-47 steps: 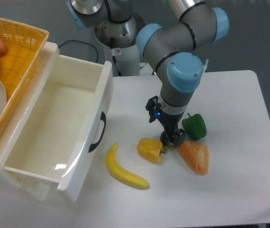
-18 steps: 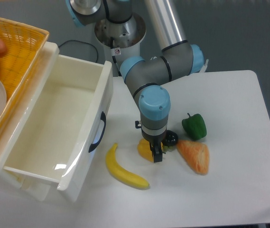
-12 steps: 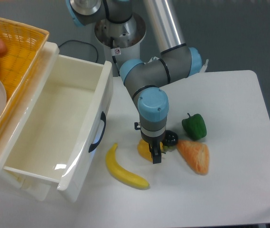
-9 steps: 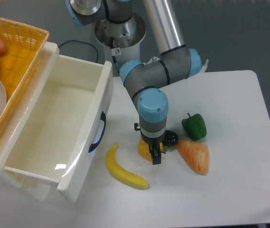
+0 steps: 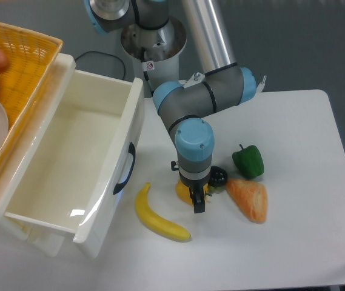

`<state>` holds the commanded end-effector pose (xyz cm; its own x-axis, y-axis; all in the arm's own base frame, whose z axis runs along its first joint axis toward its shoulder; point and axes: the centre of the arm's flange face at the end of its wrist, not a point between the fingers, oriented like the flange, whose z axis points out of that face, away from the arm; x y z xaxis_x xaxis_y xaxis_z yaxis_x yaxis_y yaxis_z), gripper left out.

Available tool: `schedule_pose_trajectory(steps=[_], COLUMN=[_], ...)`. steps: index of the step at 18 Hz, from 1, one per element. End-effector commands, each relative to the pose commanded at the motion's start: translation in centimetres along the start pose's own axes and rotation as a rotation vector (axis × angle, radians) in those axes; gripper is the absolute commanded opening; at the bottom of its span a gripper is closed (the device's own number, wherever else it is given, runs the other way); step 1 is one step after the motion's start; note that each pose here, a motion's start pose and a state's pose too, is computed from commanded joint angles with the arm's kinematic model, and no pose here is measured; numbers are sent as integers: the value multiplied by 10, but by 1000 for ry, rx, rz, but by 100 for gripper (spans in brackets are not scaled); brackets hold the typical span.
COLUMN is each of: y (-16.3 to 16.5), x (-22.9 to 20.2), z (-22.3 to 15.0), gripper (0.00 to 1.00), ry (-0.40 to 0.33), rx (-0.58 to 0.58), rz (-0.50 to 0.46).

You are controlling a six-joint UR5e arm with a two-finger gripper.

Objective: Pick up the yellow pepper
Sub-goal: 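Lower the open gripper onto the yellow bell pepper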

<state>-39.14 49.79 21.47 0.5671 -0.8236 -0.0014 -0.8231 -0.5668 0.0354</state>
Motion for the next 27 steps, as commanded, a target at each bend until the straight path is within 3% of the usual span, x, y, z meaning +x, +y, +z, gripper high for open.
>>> schedule_pose_trajectory(steps=[27], y=[11], x=[0], z=[-4], gripper=[100], ry=[-8], rx=[7], rz=[15])
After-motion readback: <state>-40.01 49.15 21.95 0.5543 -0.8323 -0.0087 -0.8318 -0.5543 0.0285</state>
